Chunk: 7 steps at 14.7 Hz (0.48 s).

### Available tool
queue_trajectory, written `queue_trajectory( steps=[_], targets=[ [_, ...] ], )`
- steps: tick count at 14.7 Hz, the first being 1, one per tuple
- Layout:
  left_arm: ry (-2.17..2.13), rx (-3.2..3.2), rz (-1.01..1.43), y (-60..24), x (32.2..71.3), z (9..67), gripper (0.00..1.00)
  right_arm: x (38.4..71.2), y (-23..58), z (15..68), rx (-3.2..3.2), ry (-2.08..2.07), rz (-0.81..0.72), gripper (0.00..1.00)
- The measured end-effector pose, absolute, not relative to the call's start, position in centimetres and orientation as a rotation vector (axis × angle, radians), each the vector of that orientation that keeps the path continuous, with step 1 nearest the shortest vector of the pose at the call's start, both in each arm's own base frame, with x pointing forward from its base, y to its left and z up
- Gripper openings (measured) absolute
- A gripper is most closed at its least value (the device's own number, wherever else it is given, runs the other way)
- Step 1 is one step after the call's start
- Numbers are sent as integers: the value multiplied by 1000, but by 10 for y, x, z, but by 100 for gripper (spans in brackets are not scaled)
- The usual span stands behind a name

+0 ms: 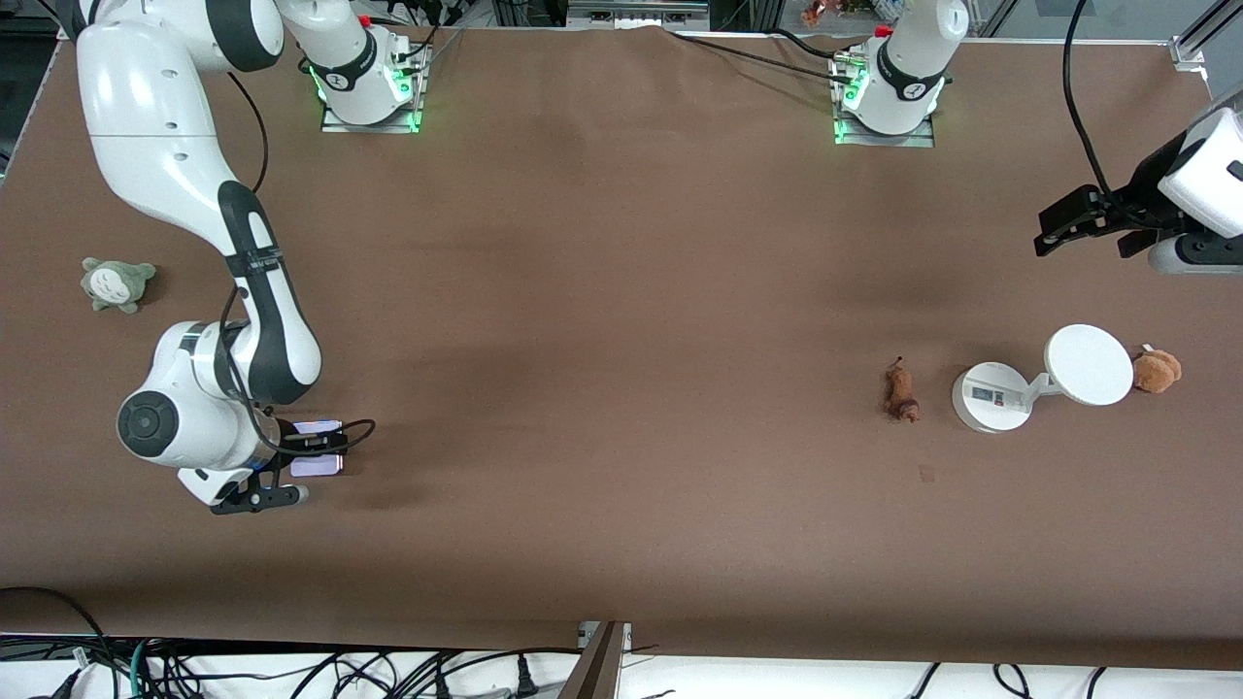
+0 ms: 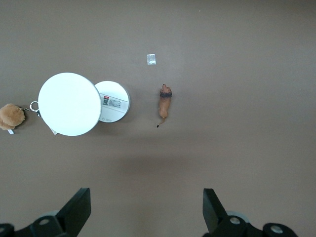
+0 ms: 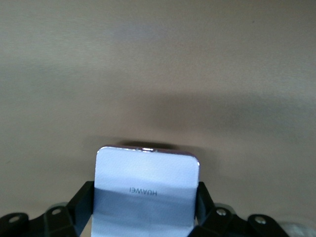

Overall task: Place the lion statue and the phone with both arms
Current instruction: 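Carry the white phone with the right gripper toward the glass cup, then lower the phone beside the glass cup and open the right gripper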

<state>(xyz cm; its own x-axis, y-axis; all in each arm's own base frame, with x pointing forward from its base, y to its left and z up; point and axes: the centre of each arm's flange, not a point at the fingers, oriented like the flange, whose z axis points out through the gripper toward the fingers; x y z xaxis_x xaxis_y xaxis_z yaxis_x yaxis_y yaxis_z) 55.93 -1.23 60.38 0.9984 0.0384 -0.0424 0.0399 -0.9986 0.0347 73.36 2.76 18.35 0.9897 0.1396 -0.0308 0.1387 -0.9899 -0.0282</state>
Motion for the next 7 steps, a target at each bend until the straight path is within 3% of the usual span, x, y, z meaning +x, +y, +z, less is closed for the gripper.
queue_trajectory(
  steps=[6,7],
  targets=[
    [75,3104,-18,-7,562,618,100,733,27,173,-3111,-215,32,85],
    [75,3108,-25,-6,563,615,100,733,26,173,-3111,-215,31,90]
  ],
)
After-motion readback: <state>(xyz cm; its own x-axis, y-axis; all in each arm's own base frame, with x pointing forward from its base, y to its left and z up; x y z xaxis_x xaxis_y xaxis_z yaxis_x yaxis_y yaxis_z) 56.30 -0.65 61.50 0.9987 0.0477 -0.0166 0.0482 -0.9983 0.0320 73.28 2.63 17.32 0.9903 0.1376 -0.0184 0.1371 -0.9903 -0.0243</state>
